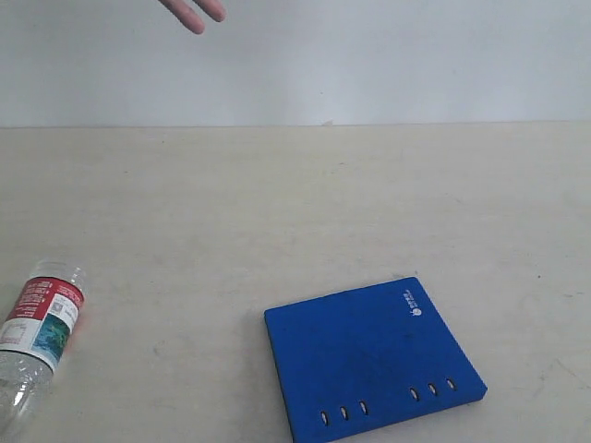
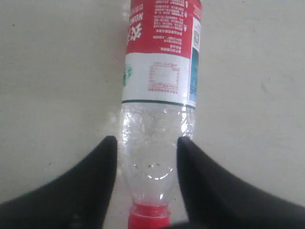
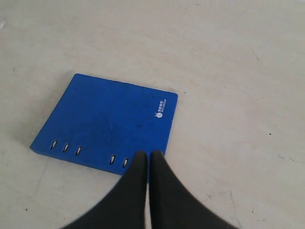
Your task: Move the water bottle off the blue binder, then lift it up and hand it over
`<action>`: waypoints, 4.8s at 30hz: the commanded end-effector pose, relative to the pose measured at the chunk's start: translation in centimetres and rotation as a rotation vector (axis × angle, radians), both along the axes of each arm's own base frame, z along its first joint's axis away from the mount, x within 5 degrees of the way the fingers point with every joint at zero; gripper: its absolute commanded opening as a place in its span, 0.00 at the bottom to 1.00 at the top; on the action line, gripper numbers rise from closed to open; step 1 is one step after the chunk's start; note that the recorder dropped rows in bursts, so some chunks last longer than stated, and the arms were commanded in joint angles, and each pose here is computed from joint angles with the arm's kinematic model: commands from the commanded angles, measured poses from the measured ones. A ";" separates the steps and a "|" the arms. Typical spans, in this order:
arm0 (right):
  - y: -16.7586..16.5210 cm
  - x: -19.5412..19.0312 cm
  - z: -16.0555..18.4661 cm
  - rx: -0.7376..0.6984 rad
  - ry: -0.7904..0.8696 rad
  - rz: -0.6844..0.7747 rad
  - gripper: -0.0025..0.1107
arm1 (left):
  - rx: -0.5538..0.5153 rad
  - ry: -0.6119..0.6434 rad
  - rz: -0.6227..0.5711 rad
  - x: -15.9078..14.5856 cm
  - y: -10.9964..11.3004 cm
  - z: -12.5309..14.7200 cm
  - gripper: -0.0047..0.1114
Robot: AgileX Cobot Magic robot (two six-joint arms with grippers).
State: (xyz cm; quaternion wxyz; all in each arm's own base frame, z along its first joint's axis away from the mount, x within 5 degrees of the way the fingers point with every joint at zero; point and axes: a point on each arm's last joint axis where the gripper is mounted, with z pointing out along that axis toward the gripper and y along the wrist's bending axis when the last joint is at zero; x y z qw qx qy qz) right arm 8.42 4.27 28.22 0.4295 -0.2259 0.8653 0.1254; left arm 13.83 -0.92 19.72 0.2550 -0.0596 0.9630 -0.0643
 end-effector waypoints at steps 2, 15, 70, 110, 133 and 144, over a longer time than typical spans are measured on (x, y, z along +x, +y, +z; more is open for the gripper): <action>-0.1 0.0 0.1 0.003 -0.020 -0.012 0.02 | -0.038 0.004 -0.012 0.0 -0.4 0.1 0.66; -0.3 0.5 0.5 -0.011 -0.094 -0.035 0.02 | -0.045 0.222 -0.166 1.7 -1.0 -3.1 0.70; 17.6 12.5 -9.6 0.316 0.470 0.378 0.48 | -0.366 -0.296 -0.349 8.8 -4.4 -1.4 0.26; 22.8 14.3 -15.9 0.283 0.657 0.333 0.48 | 0.122 -0.685 0.303 -3.4 2.8 1.0 0.10; 23.2 13.5 -19.3 0.251 0.768 0.327 0.15 | 0.122 -0.685 0.303 -3.4 2.8 1.0 0.10; 21.2 15.7 -11.5 0.245 0.430 0.234 0.02 | 0.116 -0.686 0.295 -3.3 2.7 1.0 0.10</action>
